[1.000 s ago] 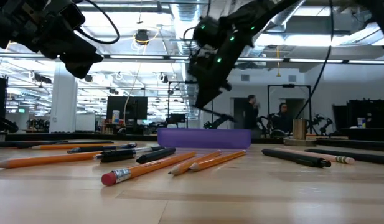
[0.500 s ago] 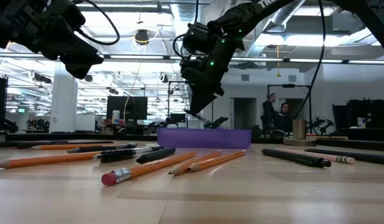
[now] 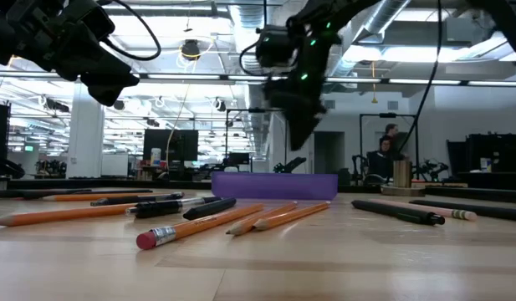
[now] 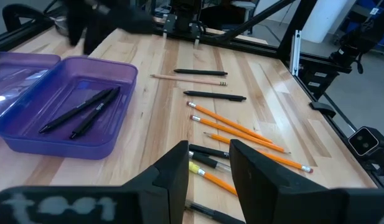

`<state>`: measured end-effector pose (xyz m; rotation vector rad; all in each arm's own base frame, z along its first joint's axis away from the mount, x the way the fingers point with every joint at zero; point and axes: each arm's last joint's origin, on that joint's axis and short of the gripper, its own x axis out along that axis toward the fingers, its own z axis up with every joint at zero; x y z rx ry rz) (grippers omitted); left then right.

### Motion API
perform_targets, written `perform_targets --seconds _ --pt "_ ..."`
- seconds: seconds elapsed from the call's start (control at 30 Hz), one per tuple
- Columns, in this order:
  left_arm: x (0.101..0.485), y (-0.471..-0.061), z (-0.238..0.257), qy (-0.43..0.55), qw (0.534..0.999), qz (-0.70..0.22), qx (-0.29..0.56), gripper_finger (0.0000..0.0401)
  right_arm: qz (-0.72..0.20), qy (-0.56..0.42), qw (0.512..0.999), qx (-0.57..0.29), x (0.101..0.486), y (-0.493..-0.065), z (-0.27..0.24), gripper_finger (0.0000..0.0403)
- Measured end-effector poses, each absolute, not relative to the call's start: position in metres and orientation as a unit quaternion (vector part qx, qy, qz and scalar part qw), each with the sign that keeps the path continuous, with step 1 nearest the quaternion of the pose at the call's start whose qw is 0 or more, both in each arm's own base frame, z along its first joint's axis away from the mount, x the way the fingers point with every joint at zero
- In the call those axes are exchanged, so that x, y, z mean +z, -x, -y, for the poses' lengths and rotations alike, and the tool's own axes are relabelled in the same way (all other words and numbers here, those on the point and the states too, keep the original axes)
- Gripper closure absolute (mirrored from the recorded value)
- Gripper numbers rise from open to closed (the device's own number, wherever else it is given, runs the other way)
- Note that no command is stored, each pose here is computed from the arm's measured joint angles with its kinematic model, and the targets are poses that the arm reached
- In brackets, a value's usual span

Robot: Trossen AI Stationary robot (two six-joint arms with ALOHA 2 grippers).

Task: Pick & place school supplies into a supply box
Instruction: Put the black pen into the the purple supply box

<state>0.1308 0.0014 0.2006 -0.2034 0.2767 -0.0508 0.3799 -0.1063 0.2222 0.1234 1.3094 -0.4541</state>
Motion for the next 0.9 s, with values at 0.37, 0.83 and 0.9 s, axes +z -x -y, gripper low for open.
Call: perform_targets --seconds 0.37,0.83,0.9 --pt "0.200 -0.131 -0.001 0.097 0.985 -0.140 -0.024 0.0296 -0.679 -0.046 0.684 -0.263 0.267 -0.319 0.018 0.0295" --pt "0.200 -0.131 -0.002 0.070 0.987 -0.138 -0.027 0.0296 -0.502 -0.299 0.750 -0.310 0.210 -0.237 -0.050 0.0325" --pt "0.200 -0.131 -0.002 0.063 0.988 -0.138 -0.027 0.0296 -0.477 -0.330 0.752 -0.314 0.200 -0.236 -0.056 0.0326"
